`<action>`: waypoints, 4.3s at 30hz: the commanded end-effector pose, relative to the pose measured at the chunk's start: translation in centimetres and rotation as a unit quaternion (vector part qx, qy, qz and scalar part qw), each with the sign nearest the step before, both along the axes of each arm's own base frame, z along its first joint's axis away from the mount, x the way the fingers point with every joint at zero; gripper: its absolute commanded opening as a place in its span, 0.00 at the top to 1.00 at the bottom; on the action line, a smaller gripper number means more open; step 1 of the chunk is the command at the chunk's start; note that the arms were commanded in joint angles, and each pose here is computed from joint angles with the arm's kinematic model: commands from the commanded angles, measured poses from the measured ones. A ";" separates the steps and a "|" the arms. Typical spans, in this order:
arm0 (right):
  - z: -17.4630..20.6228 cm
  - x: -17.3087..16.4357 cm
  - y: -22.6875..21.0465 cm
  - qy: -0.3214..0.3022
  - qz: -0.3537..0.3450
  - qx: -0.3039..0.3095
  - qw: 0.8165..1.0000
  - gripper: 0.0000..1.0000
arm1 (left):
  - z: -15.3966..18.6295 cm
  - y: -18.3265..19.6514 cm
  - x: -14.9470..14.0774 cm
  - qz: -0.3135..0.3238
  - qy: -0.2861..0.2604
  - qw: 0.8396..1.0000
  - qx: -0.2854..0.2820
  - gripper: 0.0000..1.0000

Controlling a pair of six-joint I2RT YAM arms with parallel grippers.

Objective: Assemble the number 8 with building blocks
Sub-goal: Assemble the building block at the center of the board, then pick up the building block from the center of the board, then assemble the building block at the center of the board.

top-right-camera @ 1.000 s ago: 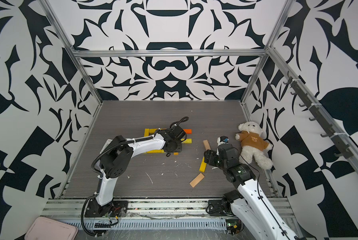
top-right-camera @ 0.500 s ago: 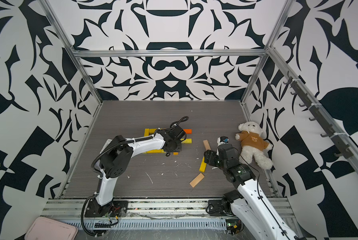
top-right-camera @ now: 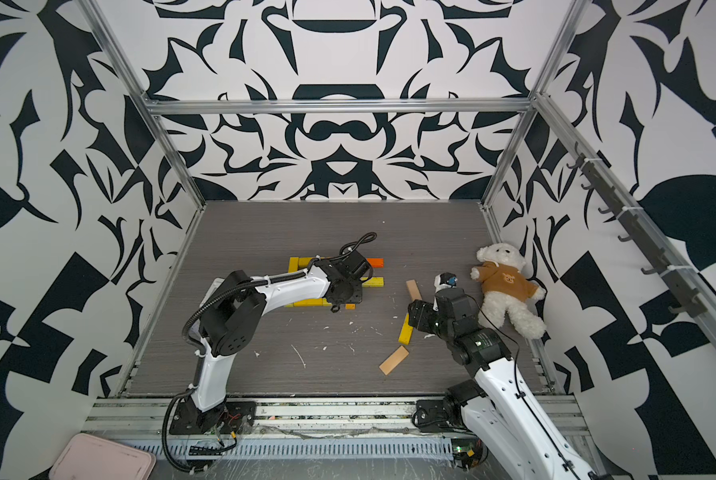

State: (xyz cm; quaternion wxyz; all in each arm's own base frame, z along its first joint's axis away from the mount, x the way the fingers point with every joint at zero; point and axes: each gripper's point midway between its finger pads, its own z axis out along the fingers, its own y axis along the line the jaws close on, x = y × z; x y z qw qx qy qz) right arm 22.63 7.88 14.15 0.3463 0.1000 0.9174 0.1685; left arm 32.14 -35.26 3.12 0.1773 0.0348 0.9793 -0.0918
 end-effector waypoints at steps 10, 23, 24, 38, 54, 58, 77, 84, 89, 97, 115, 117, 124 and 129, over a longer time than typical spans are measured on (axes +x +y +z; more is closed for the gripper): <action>0.3 1.0 0.7 -0.003 0.028 -0.018 0.999 0.25 | 6.9 -1.0 0.4 -0.018 -0.059 0.994 -0.088 0.36; -0.8 4.2 0.5 0.047 0.050 -0.085 0.994 0.45 | 18.3 -2.5 -3.3 -0.271 -0.187 0.928 -0.176 0.01; -1.0 4.6 0.5 0.052 0.051 -0.087 0.994 0.46 | 19.1 -2.3 -3.6 -0.284 -0.193 0.922 -0.179 0.01; -5.1 9.6 -0.5 0.122 0.078 -0.110 0.983 0.48 | 23.6 1.4 -5.0 -0.361 -0.212 0.877 -0.237 0.01; -8.8 12.5 -1.2 0.166 0.088 -0.147 0.971 0.55 | 24.5 2.0 -6.0 -0.372 -0.227 0.867 -0.241 0.01; -9.7 12.7 -1.5 0.175 0.085 -0.157 0.968 0.56 | 24.6 2.1 -6.3 -0.378 -0.233 0.863 -0.242 0.01; -10.5 13.6 -1.4 0.180 0.084 -0.154 0.968 0.65 | 24.6 1.8 -6.8 -0.395 -0.227 0.855 -0.249 0.01; -10.3 14.1 -1.3 0.174 0.081 -0.149 0.970 0.55 | 25.0 1.8 -7.1 -0.401 -0.232 0.848 -0.255 0.01; -10.4 14.1 -1.3 0.174 0.080 -0.150 0.970 0.56 | 24.8 2.0 -6.9 -0.398 -0.232 0.853 -0.246 0.01; -10.2 14.3 -1.3 0.174 0.079 -0.149 0.970 0.66 | 25.0 2.0 -7.2 -0.403 -0.223 0.852 -0.249 0.00; -9.4 17.5 1.5 0.167 0.059 -0.069 0.982 0.72 | 25.8 2.8 -7.2 -0.385 -0.251 0.856 -0.238 0.01; -9.3 18.0 2.1 0.163 0.062 -0.059 0.983 0.73 | 25.7 2.8 -7.0 -0.378 -0.248 0.860 -0.236 0.01; -9.6 19.4 4.0 0.161 0.071 -0.042 0.983 0.73 | 24.5 2.1 -7.6 -0.396 -0.236 0.862 -0.212 0.01; -9.7 20.3 5.2 0.160 0.076 -0.033 0.984 0.73 | 24.6 2.1 -7.9 -0.402 -0.243 0.860 -0.200 0.01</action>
